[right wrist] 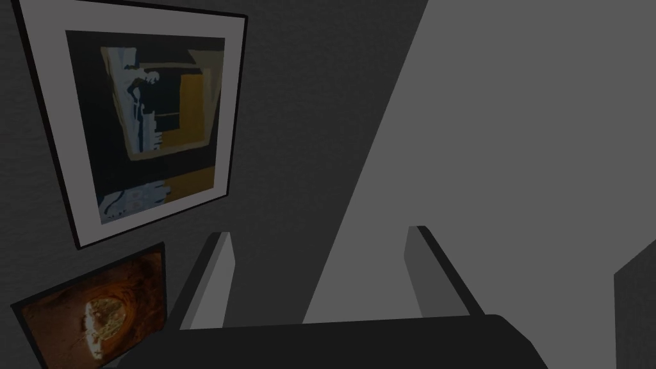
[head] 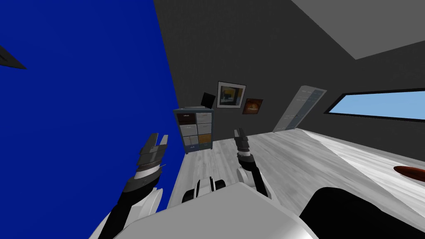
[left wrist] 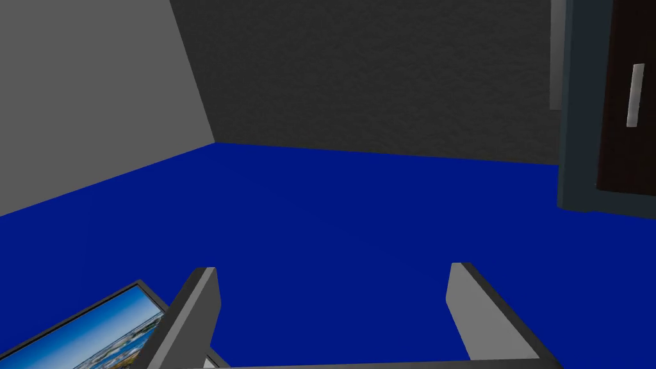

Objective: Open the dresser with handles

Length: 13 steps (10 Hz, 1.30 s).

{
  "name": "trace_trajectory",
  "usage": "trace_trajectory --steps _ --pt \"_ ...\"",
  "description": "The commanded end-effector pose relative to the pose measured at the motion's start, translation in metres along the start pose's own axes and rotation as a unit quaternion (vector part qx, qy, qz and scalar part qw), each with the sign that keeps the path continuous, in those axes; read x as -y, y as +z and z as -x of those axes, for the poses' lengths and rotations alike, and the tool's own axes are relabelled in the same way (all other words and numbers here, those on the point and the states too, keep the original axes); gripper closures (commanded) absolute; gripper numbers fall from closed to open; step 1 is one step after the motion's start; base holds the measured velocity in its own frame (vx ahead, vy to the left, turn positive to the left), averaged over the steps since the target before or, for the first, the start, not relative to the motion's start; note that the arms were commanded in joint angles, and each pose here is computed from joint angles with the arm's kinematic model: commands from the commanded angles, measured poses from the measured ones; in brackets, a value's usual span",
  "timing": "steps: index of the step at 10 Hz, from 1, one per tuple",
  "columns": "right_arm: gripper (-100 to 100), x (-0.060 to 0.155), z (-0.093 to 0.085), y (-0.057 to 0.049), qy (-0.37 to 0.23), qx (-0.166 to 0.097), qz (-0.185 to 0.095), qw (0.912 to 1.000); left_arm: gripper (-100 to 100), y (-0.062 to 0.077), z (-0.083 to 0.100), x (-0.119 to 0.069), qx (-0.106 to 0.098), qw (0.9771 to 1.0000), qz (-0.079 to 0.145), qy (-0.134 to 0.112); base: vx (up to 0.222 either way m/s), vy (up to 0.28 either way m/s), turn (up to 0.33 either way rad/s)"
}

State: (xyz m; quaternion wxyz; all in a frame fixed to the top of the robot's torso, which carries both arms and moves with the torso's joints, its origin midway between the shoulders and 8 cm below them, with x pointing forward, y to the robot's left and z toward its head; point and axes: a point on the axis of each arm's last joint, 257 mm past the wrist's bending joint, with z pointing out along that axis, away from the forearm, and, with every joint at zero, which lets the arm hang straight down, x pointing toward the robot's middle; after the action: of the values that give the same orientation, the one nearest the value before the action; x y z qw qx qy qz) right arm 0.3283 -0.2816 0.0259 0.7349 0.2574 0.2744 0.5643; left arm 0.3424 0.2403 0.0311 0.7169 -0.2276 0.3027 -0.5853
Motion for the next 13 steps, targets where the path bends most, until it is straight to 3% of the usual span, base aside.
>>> trace_trajectory --steps 1,5,13 --pt "0 0.0 0.0 0.0 0.0 0.0 0.0 1.0 -100 -0.007 -0.008 -0.021 -0.028 0.9994 0.017 0.012 0.132 -0.062 -0.013" --pt "0 0.0 0.0 0.0 0.0 0.0 0.0 1.0 -100 -0.023 -0.013 -0.062 -0.045 0.9973 0.053 0.024 0.176 -0.102 -0.014" --pt "0 0.0 0.0 0.0 0.0 0.0 0.0 1.0 -100 -0.053 -0.017 -0.126 -0.053 0.9915 0.113 0.036 0.129 -0.071 -0.011"
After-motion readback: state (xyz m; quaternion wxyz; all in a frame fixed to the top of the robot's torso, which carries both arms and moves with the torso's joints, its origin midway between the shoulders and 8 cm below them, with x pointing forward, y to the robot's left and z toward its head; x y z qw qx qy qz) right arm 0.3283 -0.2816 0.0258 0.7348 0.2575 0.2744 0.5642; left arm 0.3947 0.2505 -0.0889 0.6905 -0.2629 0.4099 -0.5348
